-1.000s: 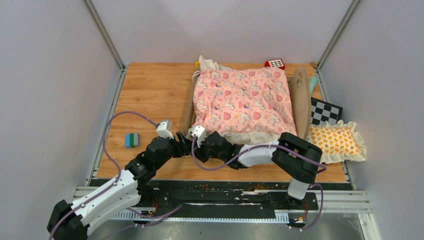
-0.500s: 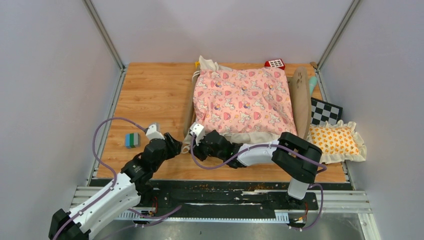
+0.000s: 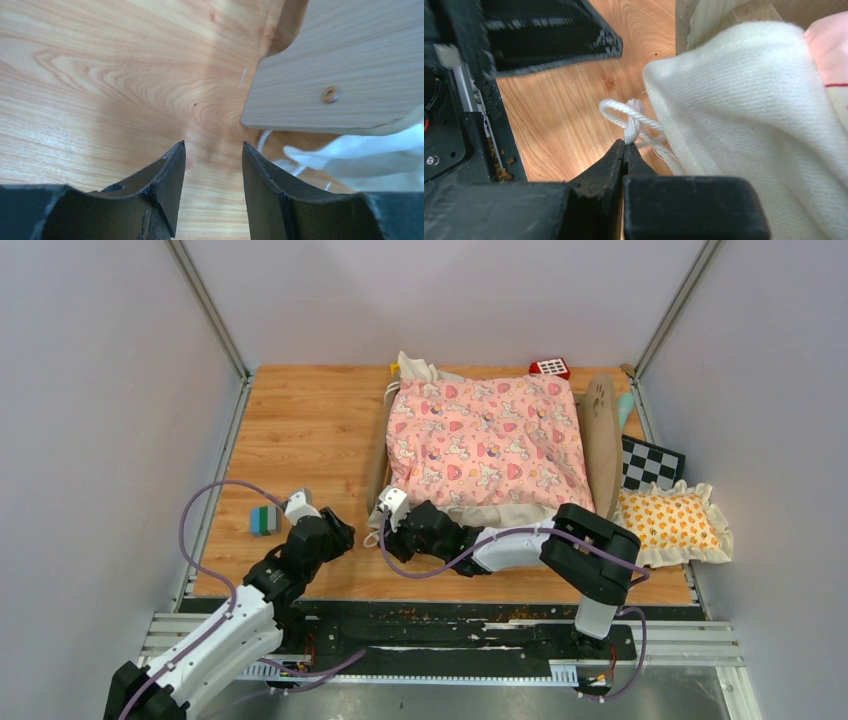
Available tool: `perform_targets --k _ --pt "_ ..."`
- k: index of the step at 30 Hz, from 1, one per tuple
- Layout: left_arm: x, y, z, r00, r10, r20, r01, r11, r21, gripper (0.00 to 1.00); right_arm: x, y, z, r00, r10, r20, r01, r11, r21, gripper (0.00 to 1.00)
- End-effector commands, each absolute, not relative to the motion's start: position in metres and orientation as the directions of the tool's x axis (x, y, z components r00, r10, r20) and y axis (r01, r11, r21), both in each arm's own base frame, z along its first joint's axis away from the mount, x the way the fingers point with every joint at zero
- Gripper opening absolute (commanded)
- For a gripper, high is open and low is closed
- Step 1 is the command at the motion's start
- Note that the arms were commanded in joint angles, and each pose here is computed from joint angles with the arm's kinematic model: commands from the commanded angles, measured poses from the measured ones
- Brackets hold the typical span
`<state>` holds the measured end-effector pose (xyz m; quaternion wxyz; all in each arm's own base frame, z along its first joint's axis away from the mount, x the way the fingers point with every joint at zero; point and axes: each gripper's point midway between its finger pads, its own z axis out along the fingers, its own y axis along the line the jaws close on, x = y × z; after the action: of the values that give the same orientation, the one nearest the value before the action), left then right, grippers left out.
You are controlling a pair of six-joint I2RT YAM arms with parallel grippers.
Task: Set up the pet bed
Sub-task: Tie the ropes to the bed frame.
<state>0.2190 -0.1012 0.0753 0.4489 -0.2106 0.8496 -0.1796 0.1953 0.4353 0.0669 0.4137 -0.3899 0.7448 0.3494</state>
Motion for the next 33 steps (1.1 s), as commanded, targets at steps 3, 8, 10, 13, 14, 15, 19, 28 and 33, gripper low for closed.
perform_targets --k 3,8,10,13,14,15,19,28,33 --pt "0.216 -0.119 0.046 -0.589 -0.503 -0.633 -0.171 0.843 -0.510 0.51 0.199 0.446 0.085 -0.338 -0.242 -0.909 -0.873 0.441 0.208 0.00" --pt "0.216 -0.136 0.040 -0.636 -0.479 -0.605 -0.116 0.834 -0.539 0.47 0.200 0.446 0.087 -0.334 -0.242 -0.911 -0.875 0.440 0.204 0.00" --pt "0.215 -0.142 0.041 -0.644 -0.479 -0.596 -0.091 0.822 -0.562 0.47 0.199 0.446 0.087 -0.334 -0.244 -0.911 -0.874 0.441 0.203 0.00" --pt "0.217 -0.149 0.046 -0.638 -0.490 -0.594 -0.061 0.801 -0.595 0.47 0.200 0.445 0.087 -0.333 -0.247 -0.910 -0.874 0.443 0.199 0.00" --pt "0.218 -0.150 0.047 -0.637 -0.491 -0.595 -0.055 0.798 -0.600 0.47 0.200 0.445 0.088 -0.331 -0.246 -0.911 -0.874 0.443 0.198 0.00" --pt "0.218 -0.151 0.048 -0.637 -0.490 -0.595 -0.048 0.796 -0.604 0.47 0.200 0.445 0.088 -0.331 -0.246 -0.911 -0.875 0.443 0.198 0.00" --pt "0.218 -0.152 0.052 -0.631 -0.491 -0.601 -0.034 0.791 -0.611 0.47 0.199 0.445 0.087 -0.332 -0.250 -0.909 -0.874 0.444 0.197 0.00" --pt "0.214 -0.149 0.062 -0.602 -0.507 -0.617 -0.011 0.777 -0.629 0.45 0.201 0.443 0.084 -0.336 -0.253 -0.907 -0.870 0.453 0.196 0.00" --pt "0.214 -0.150 0.066 -0.596 -0.511 -0.619 0.005 0.769 -0.639 0.42 0.201 0.444 0.084 -0.335 -0.254 -0.907 -0.870 0.452 0.195 0.00"
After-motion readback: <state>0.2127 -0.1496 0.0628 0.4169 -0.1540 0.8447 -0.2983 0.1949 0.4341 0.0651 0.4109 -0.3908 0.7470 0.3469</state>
